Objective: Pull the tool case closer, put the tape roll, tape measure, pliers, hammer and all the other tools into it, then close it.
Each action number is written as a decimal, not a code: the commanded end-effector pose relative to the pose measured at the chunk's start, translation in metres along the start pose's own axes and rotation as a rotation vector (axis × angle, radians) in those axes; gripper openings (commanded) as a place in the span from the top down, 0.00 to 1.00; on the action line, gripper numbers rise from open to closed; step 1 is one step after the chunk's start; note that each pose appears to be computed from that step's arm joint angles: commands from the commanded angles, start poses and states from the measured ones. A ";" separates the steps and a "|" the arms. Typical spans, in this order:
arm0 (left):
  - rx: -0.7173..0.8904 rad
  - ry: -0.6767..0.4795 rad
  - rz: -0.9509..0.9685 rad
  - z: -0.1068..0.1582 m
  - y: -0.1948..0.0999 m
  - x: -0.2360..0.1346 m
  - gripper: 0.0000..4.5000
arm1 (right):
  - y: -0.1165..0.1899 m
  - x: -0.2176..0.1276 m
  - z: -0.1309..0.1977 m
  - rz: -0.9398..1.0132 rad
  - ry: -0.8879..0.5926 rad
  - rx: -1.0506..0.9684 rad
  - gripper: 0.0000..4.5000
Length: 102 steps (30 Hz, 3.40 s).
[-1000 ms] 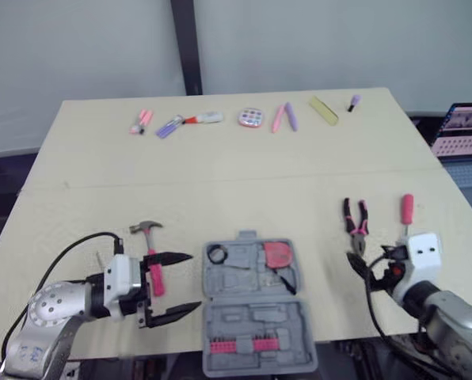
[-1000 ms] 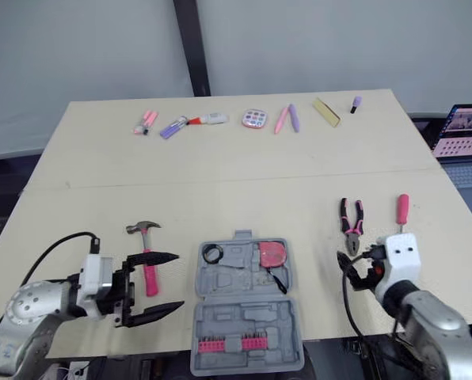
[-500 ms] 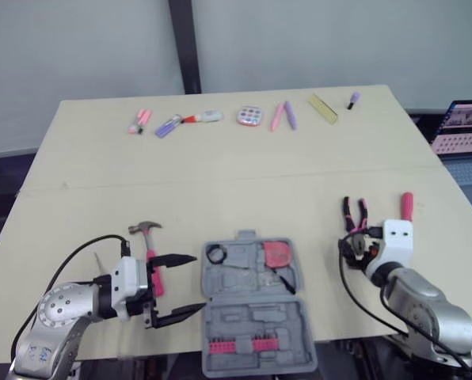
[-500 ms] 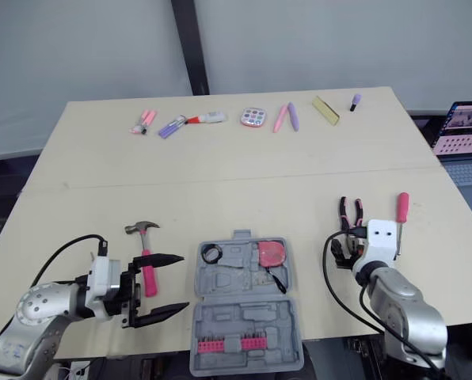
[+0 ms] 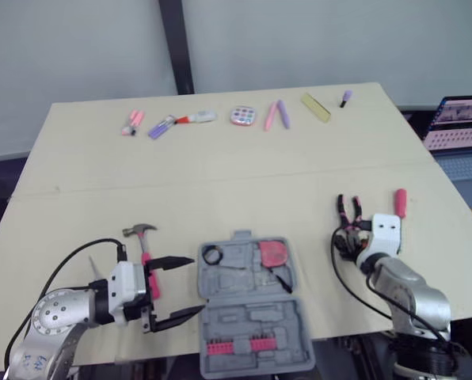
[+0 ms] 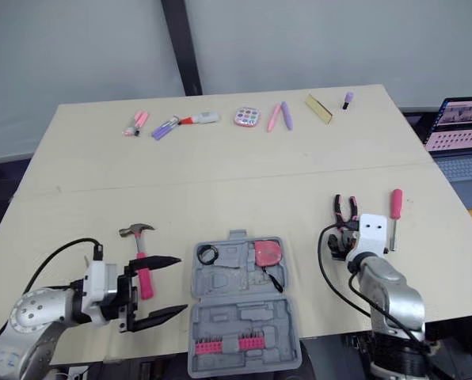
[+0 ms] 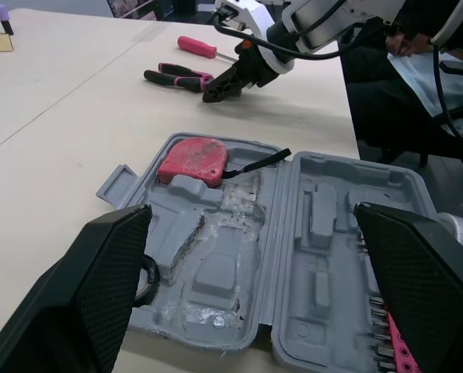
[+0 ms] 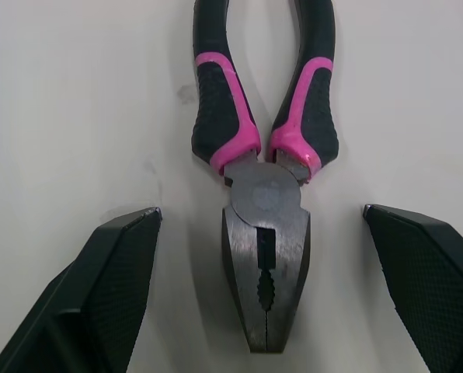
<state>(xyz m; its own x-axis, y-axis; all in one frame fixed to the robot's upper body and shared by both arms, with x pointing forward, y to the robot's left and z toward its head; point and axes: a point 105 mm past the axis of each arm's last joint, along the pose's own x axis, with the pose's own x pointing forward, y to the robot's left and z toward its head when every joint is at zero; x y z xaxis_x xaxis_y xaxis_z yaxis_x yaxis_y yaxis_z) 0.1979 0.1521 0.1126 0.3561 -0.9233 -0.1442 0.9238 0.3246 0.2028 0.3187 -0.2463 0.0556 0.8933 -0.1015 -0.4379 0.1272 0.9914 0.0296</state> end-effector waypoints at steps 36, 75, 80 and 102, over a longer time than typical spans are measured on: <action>0.017 0.009 -0.010 0.009 0.013 -0.020 0.00 | 0.068 -0.073 0.080 0.661 -0.071 -0.593 0.78; -0.034 0.129 0.040 -0.009 -0.013 -0.059 0.00 | 0.184 -0.086 0.005 1.351 0.188 -1.313 0.78; -0.030 0.130 0.039 -0.009 -0.014 -0.058 0.00 | 0.188 -0.083 -0.003 1.354 0.193 -1.310 0.78; -0.020 0.123 0.030 -0.008 -0.009 -0.052 0.00 | 0.189 -0.085 -0.006 1.360 0.192 -1.239 0.01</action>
<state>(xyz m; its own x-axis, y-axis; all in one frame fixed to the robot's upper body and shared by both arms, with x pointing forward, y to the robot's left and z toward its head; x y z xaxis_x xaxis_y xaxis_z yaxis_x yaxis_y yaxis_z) 0.1735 0.2027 0.1080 0.4098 -0.8731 -0.2643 0.9105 0.3736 0.1773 0.2656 -0.0535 0.0794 0.0230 0.6102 -0.7919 -0.9843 -0.1249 -0.1249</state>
